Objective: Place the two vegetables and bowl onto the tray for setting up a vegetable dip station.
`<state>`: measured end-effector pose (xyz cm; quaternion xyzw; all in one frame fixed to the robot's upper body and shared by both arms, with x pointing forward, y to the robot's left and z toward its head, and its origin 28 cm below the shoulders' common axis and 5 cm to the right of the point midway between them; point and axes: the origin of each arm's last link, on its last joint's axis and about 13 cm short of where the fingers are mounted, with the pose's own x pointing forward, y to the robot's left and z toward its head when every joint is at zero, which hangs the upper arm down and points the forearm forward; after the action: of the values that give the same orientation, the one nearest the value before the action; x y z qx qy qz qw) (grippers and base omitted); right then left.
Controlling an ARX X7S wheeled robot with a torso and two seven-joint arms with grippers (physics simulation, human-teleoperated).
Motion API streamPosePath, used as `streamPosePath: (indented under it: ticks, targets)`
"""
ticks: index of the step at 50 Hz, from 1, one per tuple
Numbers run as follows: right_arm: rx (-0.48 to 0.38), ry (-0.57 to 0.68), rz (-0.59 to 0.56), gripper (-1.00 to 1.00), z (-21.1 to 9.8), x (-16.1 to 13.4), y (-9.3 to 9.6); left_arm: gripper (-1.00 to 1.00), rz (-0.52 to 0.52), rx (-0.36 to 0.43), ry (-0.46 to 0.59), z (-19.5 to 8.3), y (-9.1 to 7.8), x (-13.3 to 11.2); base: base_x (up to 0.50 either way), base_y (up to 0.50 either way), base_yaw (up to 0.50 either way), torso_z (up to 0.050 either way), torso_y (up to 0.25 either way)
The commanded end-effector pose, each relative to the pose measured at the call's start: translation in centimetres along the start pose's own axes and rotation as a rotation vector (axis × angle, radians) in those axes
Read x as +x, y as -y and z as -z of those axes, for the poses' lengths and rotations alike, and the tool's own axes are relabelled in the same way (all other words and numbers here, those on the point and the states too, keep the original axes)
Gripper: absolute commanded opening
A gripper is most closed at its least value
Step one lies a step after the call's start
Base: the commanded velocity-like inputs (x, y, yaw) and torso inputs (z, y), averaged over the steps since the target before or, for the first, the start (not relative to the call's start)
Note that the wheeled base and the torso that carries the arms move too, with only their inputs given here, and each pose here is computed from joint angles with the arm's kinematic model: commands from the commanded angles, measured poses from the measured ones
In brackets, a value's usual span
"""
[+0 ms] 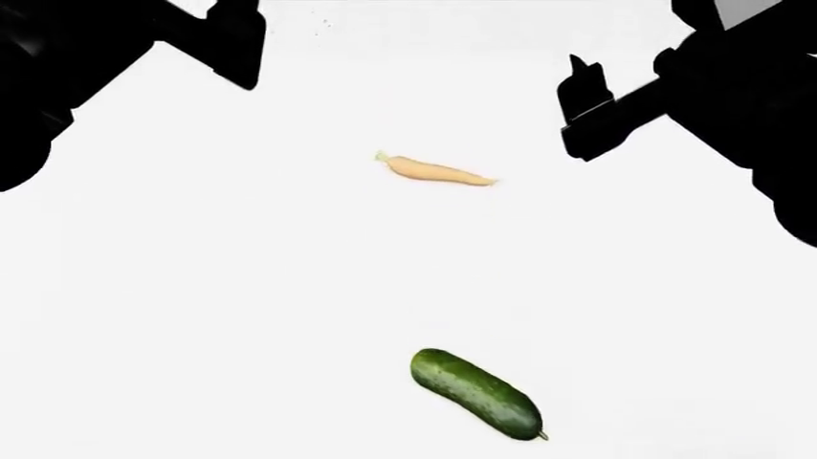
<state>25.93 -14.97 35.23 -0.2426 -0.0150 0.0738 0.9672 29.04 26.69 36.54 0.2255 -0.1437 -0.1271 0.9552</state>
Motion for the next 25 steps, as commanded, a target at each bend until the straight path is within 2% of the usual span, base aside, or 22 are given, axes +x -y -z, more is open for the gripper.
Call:
streamPosePath:
  ticks: [1, 5, 7, 10, 11, 12, 17, 25]
  targets:
    - [-0.005, -0.018, -0.014, 1.00, 0.3, 0.5, -0.2, 1.00, 0.015, 0.001, -0.006, 0.5, 0.1, 0.0, 0.00, 0.00, 0.00, 0.000, -0.250]
    - [-0.007, -0.020, -0.018, 1.00, 0.2, 0.5, -0.3, 1.00, 0.014, 0.000, -0.005, 0.5, 0.0, -0.1, 0.00, 0.00, 0.00, 0.000, -0.250]
    - [-0.017, -0.020, -0.018, 1.00, 0.2, 0.4, -0.3, 1.00, -0.002, -0.025, -0.014, 0.6, -0.1, 0.0, 0.00, 0.00, 0.00, 0.000, -0.246]
    - [-0.013, -0.039, -0.040, 1.00, 0.0, 0.5, -0.1, 1.00, 0.003, -0.036, -0.023, 0.7, 0.0, -0.2, 0.00, 0.00, 0.00, 0.000, 0.000]
    - [-0.063, -0.032, -0.014, 1.00, -0.1, 0.5, 0.0, 1.00, 0.007, -0.029, -0.024, 0.7, 0.1, -0.3, 0.00, 0.00, 0.00, 0.000, 0.000]
    - [-0.076, -0.045, -0.029, 1.00, -0.1, 0.6, 0.1, 1.00, 0.007, -0.026, -0.023, 0.7, 0.1, -0.3, 0.00, 0.00, 0.00, 0.000, 0.000]
    - [-0.065, -0.052, -0.045, 1.00, -1.0, 1.5, 1.4, 1.00, 0.008, -0.027, -0.019, 0.7, 0.1, -0.6, 0.00, 0.00, 0.00, 0.000, 0.000]
    - [-0.059, -0.076, -0.019, 1.00, -2.5, 5.3, 3.6, 1.00, 0.014, -0.029, -0.014, 0.7, 0.2, -0.8, 0.00, 0.00, 0.00, 0.000, 0.000]
